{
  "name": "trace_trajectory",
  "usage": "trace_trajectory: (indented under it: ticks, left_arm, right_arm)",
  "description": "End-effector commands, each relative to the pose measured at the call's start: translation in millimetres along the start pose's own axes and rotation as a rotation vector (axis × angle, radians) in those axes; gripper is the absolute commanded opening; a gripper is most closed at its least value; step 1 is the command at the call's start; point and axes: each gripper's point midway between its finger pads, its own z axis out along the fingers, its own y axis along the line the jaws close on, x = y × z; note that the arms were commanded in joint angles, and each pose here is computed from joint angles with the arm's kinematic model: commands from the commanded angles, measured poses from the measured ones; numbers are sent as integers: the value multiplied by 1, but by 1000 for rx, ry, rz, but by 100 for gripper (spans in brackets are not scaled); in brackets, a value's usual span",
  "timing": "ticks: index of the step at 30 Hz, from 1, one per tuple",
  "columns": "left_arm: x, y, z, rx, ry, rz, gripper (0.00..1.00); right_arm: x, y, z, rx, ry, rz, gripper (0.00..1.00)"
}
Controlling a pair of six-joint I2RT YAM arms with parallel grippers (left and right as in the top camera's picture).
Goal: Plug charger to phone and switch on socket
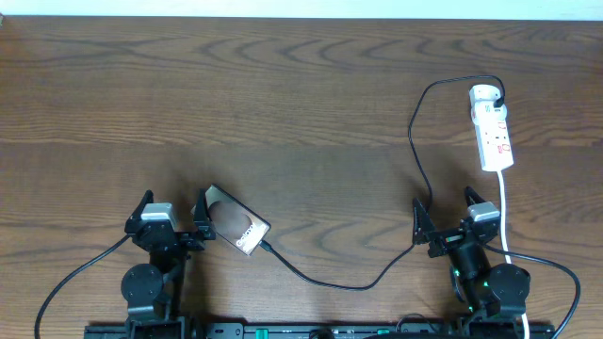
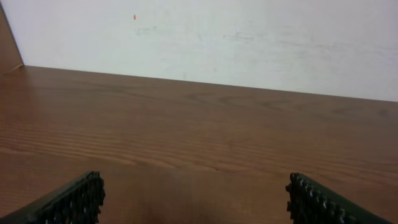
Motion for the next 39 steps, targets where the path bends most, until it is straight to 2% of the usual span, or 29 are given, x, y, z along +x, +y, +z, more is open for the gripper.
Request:
trace_trajectory:
  ticks: [1,39]
  left_arm:
    - [15,-1,0,7,50,2,92]
    - [15,-1,0,7,49,2,92]
  right_arm:
    - [-4,4,-1,-13,-20,-12,99]
    - [-6,4,-2,-12,-31,-15,99]
